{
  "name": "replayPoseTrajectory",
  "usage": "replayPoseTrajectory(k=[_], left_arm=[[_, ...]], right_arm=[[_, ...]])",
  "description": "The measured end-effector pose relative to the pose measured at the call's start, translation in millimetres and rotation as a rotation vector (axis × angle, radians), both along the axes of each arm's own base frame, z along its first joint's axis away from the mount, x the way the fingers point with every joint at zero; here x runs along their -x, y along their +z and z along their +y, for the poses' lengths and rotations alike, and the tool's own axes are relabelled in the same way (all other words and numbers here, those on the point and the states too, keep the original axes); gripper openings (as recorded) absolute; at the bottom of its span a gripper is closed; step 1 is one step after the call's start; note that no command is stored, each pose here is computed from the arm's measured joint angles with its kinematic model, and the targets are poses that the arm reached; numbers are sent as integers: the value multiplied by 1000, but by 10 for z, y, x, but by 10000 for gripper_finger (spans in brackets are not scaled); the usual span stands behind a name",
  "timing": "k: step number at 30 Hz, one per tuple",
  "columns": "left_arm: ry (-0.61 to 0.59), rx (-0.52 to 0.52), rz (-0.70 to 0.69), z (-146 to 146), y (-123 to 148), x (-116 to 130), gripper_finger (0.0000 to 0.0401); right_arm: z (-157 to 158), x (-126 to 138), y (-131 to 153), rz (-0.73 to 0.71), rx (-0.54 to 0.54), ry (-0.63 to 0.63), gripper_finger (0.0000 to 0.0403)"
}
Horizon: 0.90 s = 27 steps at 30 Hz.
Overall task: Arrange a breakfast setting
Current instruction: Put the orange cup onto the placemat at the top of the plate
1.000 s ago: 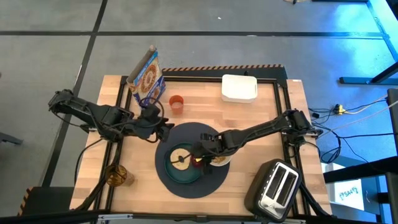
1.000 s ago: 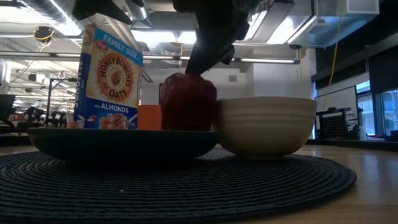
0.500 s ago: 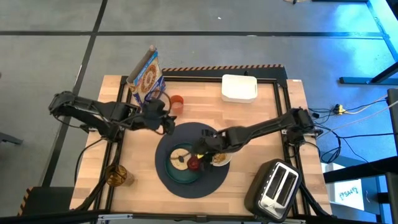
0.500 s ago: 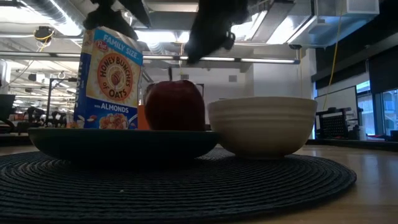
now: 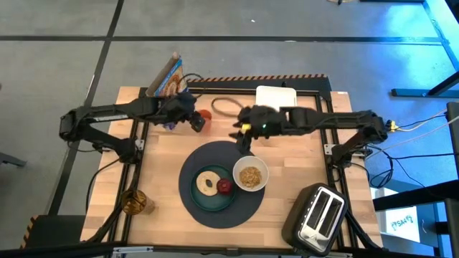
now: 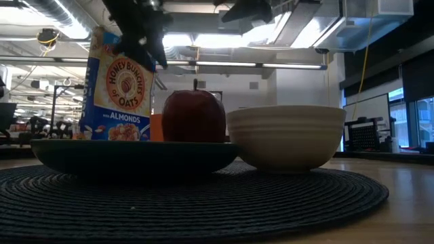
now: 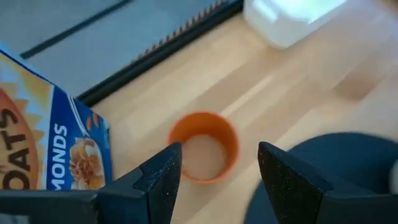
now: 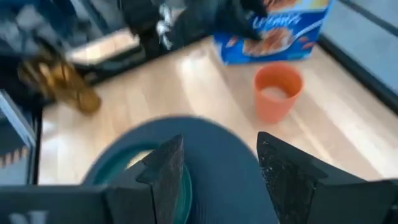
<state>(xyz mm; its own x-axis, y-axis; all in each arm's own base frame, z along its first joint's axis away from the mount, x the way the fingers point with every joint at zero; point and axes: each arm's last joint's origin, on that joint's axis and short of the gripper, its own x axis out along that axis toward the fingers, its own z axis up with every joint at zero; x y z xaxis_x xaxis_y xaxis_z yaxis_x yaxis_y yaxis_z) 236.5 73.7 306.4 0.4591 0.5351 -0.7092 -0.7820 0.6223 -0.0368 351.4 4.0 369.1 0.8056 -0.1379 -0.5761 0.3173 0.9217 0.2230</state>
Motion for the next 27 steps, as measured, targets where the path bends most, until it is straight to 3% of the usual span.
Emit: replayPoseTrajectory(k=[8,14,23,27], left_arm=[[26,94,166,334,-427,-218,206],[45,174,235,587,-661,-247,206],[19,226,307,856,-850,-200,205],[-27,244,320,864,-887,-213,174]], right_arm=[[-196,105,183,-94,-49,-50,195],[-220,116,192,-96,-44,-65,195],[-334,125,190,-99,-58,-115,195],[-378,130,190,-101,-71,-138,195]])
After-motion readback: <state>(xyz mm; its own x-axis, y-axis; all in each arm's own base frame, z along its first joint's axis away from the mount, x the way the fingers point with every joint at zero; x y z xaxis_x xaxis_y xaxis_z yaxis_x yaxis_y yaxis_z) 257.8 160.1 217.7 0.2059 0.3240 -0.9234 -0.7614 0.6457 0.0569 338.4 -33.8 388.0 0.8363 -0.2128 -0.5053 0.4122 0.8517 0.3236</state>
